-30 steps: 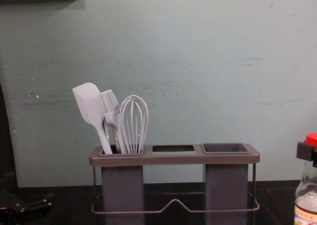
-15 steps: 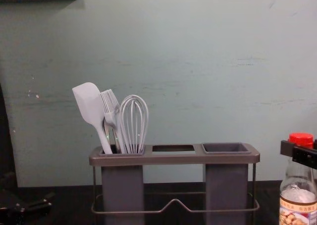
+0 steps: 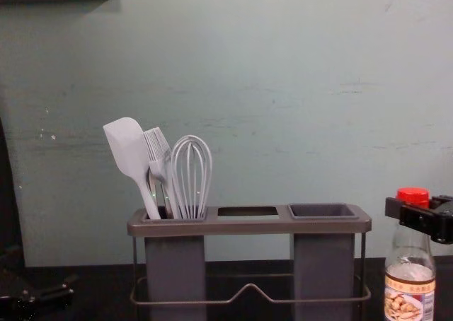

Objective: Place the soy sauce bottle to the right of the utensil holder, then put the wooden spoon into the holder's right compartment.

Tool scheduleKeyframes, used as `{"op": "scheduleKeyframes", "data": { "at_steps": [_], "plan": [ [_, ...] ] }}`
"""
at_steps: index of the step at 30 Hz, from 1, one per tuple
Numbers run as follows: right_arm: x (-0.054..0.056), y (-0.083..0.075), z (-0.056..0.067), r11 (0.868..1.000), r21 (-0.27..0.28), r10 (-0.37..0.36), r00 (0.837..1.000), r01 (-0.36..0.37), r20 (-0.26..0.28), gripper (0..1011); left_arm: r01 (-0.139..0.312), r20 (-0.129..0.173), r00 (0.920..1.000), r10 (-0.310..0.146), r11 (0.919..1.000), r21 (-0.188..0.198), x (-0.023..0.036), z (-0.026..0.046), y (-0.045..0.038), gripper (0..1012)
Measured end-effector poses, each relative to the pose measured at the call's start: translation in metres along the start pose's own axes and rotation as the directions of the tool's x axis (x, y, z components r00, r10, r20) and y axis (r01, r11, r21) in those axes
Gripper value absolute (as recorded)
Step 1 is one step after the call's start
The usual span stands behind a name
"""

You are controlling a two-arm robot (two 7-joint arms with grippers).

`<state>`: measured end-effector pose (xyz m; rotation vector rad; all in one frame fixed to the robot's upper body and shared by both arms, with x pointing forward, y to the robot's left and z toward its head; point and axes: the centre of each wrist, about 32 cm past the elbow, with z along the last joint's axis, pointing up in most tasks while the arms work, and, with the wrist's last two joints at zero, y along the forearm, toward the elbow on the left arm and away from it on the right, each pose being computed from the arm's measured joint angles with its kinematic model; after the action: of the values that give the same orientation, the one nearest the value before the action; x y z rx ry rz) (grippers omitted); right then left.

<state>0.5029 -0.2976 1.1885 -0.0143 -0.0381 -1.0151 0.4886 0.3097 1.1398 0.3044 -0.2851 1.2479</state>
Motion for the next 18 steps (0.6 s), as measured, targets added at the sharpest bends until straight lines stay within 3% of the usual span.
{"op": "scheduleKeyframes", "data": {
  "at_steps": [18],
  "plan": [
    [-0.002,0.014,-0.008,1.0,0.021,0.003,1.0,-0.003,0.007,382,0.0,0.0,1.0,0.0,1.0,0.0,0.0,0.0,0.0,1005]
  ]
}}
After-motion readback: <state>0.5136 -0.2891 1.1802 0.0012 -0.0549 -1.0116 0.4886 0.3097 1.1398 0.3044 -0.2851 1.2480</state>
